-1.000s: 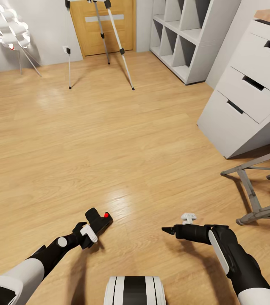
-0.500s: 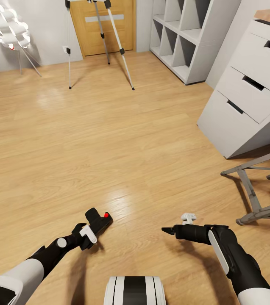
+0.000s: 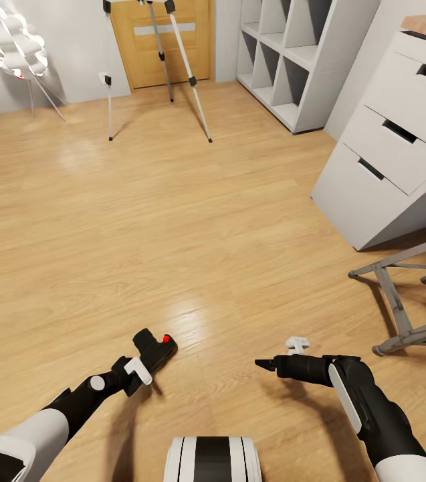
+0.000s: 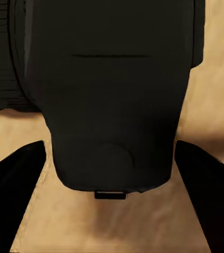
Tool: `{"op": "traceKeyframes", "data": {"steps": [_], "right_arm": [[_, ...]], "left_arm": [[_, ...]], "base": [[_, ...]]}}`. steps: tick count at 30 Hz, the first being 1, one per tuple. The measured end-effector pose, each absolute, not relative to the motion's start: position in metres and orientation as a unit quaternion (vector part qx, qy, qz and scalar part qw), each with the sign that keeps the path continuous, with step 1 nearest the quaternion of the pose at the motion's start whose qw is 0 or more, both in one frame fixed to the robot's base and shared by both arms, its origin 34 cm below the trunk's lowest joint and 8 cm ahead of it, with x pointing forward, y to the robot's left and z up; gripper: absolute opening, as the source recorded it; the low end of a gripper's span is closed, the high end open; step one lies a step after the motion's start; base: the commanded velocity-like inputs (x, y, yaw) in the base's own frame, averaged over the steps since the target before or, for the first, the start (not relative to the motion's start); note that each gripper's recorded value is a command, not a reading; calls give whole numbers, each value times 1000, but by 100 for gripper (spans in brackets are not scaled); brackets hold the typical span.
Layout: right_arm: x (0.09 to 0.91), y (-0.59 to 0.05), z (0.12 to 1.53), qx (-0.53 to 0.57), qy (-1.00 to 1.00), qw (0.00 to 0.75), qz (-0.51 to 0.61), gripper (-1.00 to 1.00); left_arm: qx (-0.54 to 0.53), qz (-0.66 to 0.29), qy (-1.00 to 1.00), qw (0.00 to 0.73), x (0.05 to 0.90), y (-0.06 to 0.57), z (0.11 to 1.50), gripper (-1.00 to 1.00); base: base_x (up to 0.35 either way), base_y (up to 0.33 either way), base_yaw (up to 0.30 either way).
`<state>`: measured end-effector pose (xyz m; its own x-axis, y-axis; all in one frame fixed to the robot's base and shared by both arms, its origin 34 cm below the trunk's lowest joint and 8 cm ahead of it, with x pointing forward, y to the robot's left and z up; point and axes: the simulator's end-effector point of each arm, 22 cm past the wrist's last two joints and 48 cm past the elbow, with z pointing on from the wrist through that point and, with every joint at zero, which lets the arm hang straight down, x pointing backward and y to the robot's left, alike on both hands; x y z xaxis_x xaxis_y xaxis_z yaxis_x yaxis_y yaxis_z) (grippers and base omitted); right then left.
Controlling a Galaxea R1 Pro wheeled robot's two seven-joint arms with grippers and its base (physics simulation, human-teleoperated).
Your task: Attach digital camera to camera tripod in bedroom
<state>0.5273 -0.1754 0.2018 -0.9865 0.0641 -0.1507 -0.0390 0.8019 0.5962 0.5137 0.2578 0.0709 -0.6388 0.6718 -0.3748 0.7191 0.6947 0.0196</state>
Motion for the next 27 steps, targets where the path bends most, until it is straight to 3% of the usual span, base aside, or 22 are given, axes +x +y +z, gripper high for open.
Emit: {"op": "traceKeyframes", "data": {"steps": [6, 12, 14, 15, 19, 27], "right_arm": [[527, -176, 202, 6, 946, 82, 314, 100], [528, -176, 202, 7, 946, 83, 314, 100], [528, -176, 201, 6, 946, 83, 313, 100], [528, -176, 201, 6, 946, 83, 313, 100], [528, -176, 201, 6, 946, 83, 312, 100], [527, -176, 201, 5, 947, 82, 312, 100]], "left_arm": [[383, -66, 901, 190, 521, 255, 74, -100], [395, -60, 855, 331, 631, 214, 138, -100], [211, -179, 868, 412, 690, 168, 206, -100], [210, -199, 851, 438, 706, 156, 231, -100], [187, -312, 831, 420, 686, 130, 247, -100], [99, -390, 792, 459, 705, 127, 292, -100]], "base": [[0, 0, 0], [0, 0, 0], [0, 0, 0], [0, 0, 0], [0, 0, 0], [0, 0, 0]]}}
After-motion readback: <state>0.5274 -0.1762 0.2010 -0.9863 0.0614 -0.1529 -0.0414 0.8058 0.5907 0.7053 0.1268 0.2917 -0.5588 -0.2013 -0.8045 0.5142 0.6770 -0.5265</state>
